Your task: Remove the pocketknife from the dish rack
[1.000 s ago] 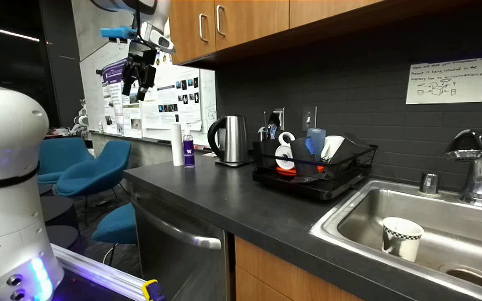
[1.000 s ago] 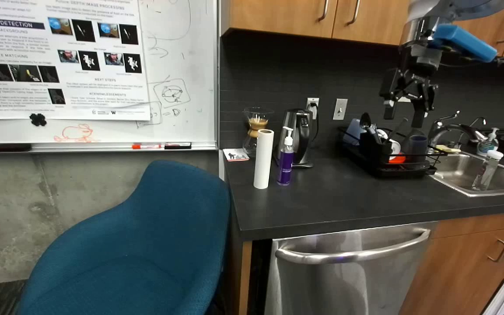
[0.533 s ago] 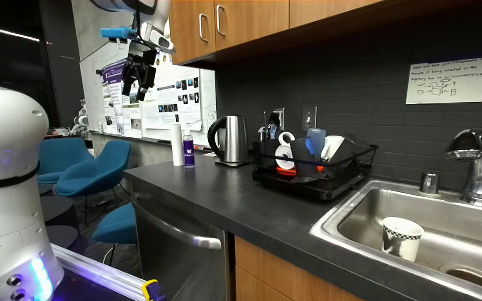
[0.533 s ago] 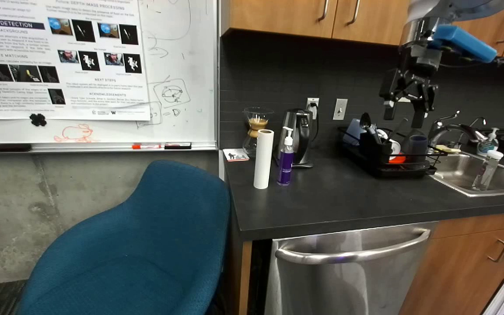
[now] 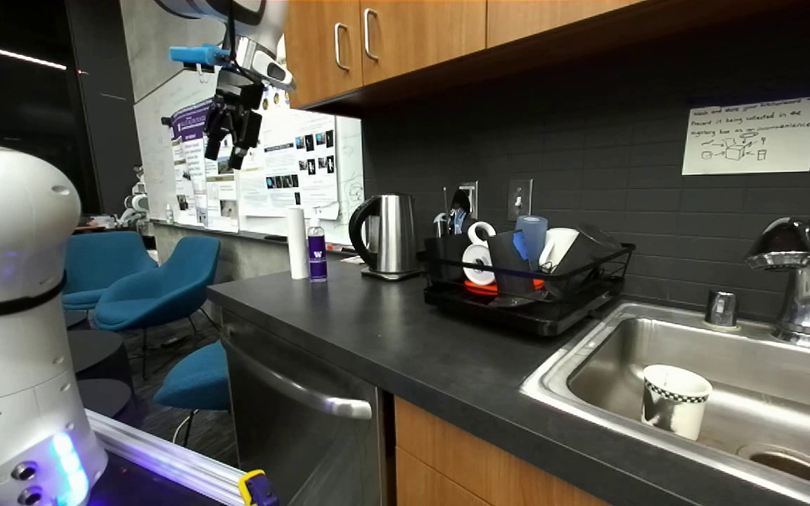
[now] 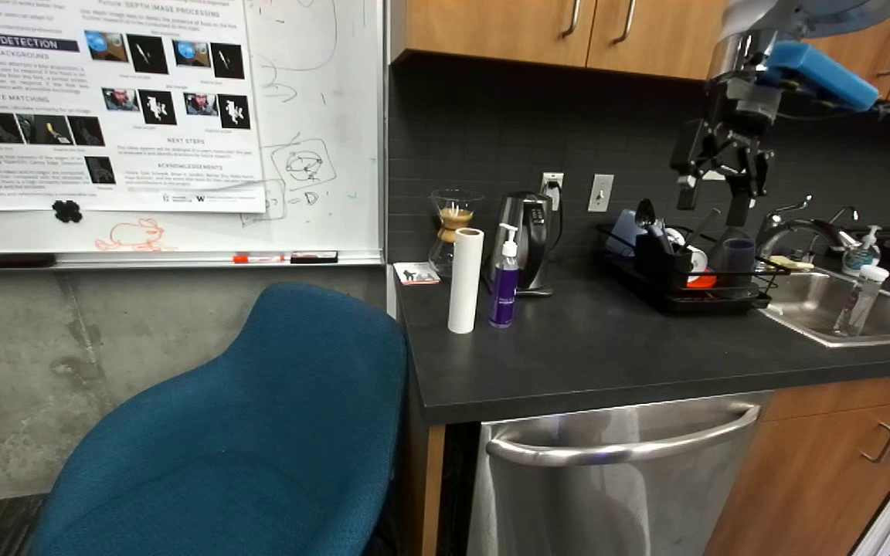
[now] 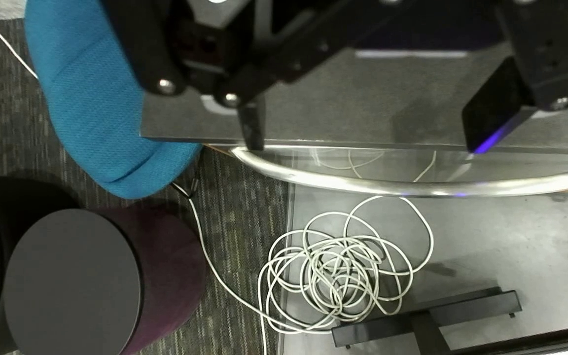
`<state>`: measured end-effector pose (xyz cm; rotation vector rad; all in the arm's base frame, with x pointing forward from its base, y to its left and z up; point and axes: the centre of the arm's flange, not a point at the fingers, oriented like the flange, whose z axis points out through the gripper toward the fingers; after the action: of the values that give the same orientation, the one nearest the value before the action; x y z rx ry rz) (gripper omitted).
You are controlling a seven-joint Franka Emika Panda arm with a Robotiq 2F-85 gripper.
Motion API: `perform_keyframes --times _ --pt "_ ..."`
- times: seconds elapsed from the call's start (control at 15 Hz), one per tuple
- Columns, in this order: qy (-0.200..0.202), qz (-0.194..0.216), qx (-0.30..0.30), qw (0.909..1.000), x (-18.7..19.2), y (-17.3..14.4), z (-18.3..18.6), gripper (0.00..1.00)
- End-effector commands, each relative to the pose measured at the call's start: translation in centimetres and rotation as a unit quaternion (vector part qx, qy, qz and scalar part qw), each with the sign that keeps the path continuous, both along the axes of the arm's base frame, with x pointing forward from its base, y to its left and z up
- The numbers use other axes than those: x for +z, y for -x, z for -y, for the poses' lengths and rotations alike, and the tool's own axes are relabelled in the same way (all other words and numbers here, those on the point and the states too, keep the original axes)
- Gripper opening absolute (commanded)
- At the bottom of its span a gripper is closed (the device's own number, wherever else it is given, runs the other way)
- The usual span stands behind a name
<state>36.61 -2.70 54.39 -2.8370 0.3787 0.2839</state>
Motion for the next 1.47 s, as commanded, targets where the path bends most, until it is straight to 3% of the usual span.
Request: perform_keyframes --times 0.0,0.47,1.4 --pt "0.0 0.0 0.0 1.0 0.0 0.0 0.0 1.0" --pt "0.021 0.01 -0.024 0.9994 -2.0 -1.2 3.8 1.0" --pt "0.117 0.112 -0.072 0.9841 -4.8 -6.0 15.7 1.0"
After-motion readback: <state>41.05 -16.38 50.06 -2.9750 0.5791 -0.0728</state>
